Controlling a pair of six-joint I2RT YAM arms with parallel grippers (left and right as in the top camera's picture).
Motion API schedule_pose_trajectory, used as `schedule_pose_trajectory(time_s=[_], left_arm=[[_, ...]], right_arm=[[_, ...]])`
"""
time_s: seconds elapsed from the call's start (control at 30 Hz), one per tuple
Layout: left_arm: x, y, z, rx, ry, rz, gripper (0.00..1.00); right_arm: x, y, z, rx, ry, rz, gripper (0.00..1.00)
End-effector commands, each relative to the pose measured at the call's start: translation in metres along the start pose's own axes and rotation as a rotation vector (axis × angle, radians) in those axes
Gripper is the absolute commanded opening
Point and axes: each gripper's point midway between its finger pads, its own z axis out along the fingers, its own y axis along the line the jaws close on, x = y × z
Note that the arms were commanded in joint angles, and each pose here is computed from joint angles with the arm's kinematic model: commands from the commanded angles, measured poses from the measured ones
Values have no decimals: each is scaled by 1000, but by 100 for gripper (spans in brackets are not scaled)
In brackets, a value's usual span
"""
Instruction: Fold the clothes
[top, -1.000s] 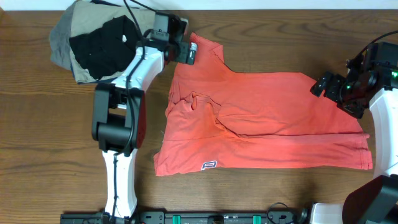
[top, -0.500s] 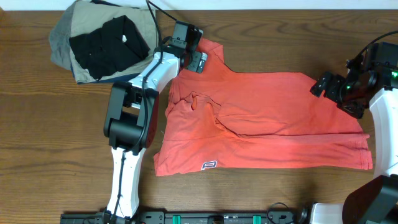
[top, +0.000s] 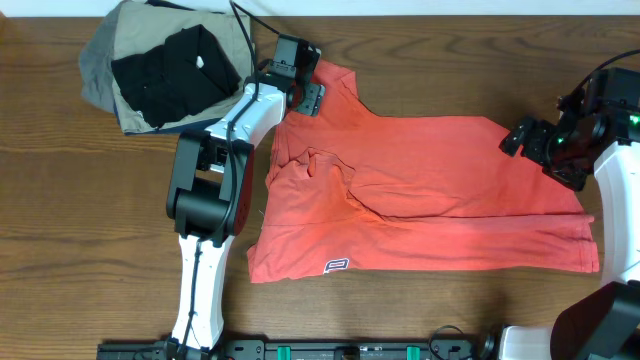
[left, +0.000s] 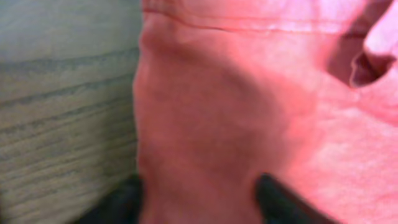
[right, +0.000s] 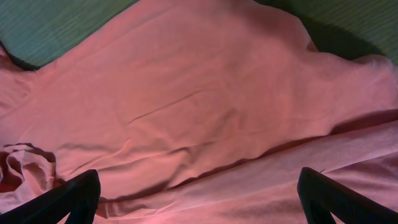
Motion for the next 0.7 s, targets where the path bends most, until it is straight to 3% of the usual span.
schedule_pose_trajectory(time_s=[0.0,0.07,0.2,0.47,0.67], left_arm=[[17,4,15,-14,53,-49,41],[19,4,15,-14,58,-78,33],[21,0,15,8,67,-93,6],[26,-1,10,11,93,-96,6],[29,-1,7,11,108,-96,6]], right_arm=[[-3,4,-6,-1,-21,-26,98],[-3,4,-6,-2,-21,-26,99],[-4,3,-6,3,-25,-25,99],[-15,-9,-7,76,-76,10,99],[-54,-19,-13,107,-232,32,99]])
